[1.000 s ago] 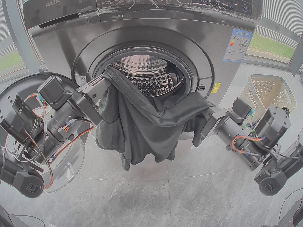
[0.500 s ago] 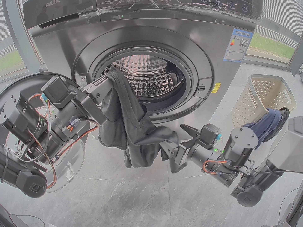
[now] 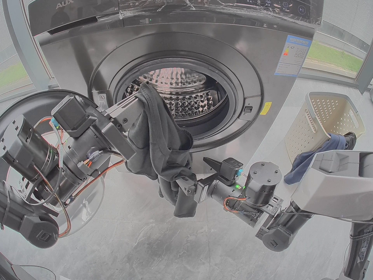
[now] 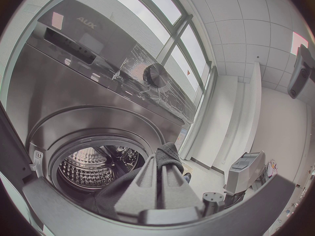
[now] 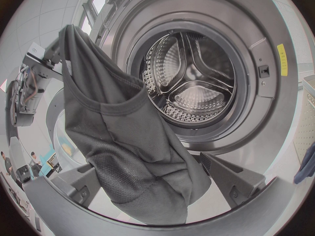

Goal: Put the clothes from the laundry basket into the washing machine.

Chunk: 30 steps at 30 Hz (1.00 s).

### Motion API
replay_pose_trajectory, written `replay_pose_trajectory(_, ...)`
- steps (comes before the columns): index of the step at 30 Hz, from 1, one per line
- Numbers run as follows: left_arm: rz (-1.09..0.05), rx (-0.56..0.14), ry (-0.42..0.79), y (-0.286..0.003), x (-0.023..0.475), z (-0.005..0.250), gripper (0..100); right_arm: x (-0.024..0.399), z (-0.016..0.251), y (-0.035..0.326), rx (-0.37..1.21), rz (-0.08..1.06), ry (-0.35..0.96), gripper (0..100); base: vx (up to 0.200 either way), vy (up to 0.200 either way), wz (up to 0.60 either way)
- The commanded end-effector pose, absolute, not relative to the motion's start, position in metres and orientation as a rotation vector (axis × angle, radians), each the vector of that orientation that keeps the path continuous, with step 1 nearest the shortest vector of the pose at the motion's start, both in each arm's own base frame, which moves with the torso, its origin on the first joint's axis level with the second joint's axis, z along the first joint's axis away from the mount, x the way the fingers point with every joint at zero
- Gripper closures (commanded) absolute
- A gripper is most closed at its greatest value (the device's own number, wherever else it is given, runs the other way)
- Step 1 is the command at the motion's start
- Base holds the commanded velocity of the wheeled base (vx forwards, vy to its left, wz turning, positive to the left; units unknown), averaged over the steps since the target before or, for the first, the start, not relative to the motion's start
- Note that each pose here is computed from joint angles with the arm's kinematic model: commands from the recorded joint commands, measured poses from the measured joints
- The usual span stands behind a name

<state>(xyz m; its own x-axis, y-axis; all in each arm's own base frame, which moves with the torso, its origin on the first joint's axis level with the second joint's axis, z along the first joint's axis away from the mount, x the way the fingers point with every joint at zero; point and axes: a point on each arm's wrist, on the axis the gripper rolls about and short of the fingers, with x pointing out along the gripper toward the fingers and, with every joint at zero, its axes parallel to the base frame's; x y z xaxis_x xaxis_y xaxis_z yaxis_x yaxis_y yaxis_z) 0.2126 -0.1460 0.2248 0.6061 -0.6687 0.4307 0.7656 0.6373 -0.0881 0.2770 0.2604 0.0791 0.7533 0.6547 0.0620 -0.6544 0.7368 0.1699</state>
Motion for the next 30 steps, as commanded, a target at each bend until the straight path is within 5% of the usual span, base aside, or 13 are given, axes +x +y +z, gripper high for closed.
replay_pose_trajectory(1, -0.856, -0.282, -0.394, -0.147, 0.207, 0.229, 100, 0.292, 0.059, 0.268, 0.178, 0.706, 0.020, 0, 0.000, 0.000, 0.00)
replay_pose_trajectory(15, -0.875, -0.283, -0.409, -0.145, 0.201, 0.233, 100, 0.313, 0.041, 0.282, 0.172, 0.710, -0.005, 0, 0.000, 0.000, 0.00)
replay_pose_trajectory(30, -0.856, -0.284, -0.392, -0.146, 0.206, 0.229, 100, 0.277, 0.052, 0.280, 0.163, 0.824, 0.035, 0, 0.000, 0.000, 0.00)
